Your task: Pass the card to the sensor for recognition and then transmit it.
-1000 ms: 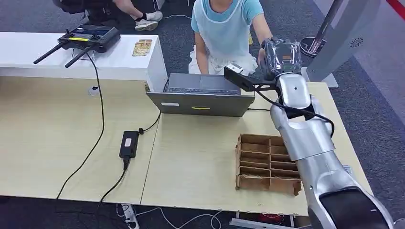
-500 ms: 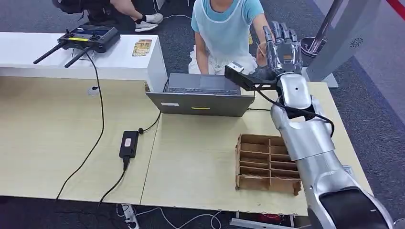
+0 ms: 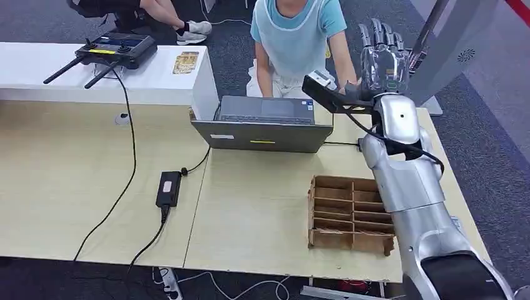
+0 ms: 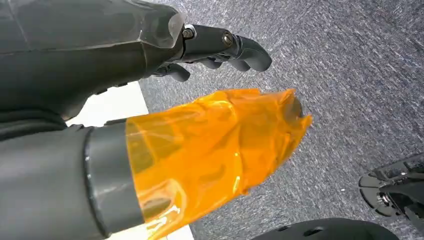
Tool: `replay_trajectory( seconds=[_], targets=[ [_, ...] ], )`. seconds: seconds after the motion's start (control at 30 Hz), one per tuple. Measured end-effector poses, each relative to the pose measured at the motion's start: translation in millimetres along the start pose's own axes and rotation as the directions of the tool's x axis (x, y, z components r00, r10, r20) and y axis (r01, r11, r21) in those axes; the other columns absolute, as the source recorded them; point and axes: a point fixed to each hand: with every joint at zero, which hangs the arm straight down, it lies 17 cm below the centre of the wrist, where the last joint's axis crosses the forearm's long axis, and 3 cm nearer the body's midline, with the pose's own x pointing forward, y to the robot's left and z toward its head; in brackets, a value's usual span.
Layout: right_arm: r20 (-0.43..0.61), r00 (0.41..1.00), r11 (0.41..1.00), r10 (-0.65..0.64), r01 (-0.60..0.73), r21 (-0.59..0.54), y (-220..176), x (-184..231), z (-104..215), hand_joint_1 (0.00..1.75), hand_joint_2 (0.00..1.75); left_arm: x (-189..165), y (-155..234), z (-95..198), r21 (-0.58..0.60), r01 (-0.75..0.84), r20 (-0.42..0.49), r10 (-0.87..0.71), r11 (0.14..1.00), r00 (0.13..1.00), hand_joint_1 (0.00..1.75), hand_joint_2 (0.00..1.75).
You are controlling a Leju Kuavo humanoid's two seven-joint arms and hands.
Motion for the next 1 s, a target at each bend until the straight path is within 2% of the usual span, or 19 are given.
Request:
replay_trajectory(
  seconds=[0.1,0.23,0.33,0.43,0.5,0.53,0.6,0.67,0.7,0.73,0.77,0.87,1.0],
  targets=[
    [0.004,0.998,0.997,-0.070,0.071,-0.016,-4.0,2.0,2.3,0.00,1.75,-0.2,-0.4,0.1,-0.001,0.000,-0.001,0.000,1.000,1.000,0.00,0.00],
    [0.019,0.965,0.962,-0.263,0.264,-0.073,-26.5,5.0,9.9,0.00,1.75,-1.0,-0.4,0.0,-0.001,-0.004,-0.004,0.004,1.000,1.000,0.00,0.00],
    [0.050,0.897,0.890,-0.440,0.443,-0.108,-43.7,4.4,20.5,0.00,1.75,-2.0,-0.8,0.0,-0.001,-0.009,-0.007,0.009,1.000,1.000,0.00,0.00],
    [0.094,0.790,0.780,-0.606,0.614,-0.122,-56.2,2.5,34.1,0.00,1.75,-4.1,-1.4,0.0,-0.002,-0.018,-0.017,0.018,1.000,1.000,0.00,0.00],
    [0.129,0.681,0.672,-0.721,0.732,-0.112,-62.0,1.3,45.2,0.00,1.75,-5.3,-1.5,0.0,-0.002,-0.025,-0.022,0.025,1.000,0.999,0.00,0.00],
    [0.145,0.607,0.600,-0.782,0.795,-0.094,-63.3,2.1,50.8,0.00,1.75,-5.9,-1.8,0.0,-0.003,-0.029,-0.024,0.029,1.000,0.999,0.00,0.00],
    [0.194,0.386,0.389,-0.902,0.921,-0.027,-67.5,6.9,64.5,0.00,1.75,-6.8,-1.7,-0.1,-0.003,-0.039,-0.028,0.038,0.999,0.999,0.00,0.00],
    [0.226,0.232,0.237,-0.946,0.971,-0.005,-70.6,4.1,77.4,0.00,1.75,-8.0,-1.3,-0.3,-0.002,-0.048,-0.031,0.048,0.999,0.998,0.00,0.00],
    [0.238,0.175,0.182,-0.955,0.983,0.005,-71.6,1.6,83.8,0.00,1.75,-9.5,-1.5,-0.4,-0.002,-0.051,-0.035,0.051,0.999,0.998,0.00,0.00],
    [0.221,0.170,0.177,-0.960,0.984,0.010,-62.7,0.7,89.6,0.00,0.00,-10.7,-1.8,-0.4,-0.003,-0.055,-0.037,0.055,0.998,0.998,0.00,0.00],
    [0.247,0.107,0.115,-0.963,0.993,0.020,-69.4,-1.9,96.9,0.00,0.00,-11.5,-1.9,-0.5,-0.002,-0.058,-0.039,0.058,0.998,0.998,0.00,0.00],
    [0.264,0.019,0.034,-0.964,0.998,0.051,-67.7,-5.8,119.9,0.00,0.00,-13.5,-1.9,-0.6,-0.001,-0.078,-0.047,0.078,0.997,0.996,0.00,0.00],
    [0.272,-0.001,0.015,-0.962,0.998,0.059,-66.6,-11.8,140.7,0.00,0.00,-15.3,-1.4,-0.7,0.003,-0.095,-0.057,0.095,0.996,0.994,0.00,0.00]
  ],
)
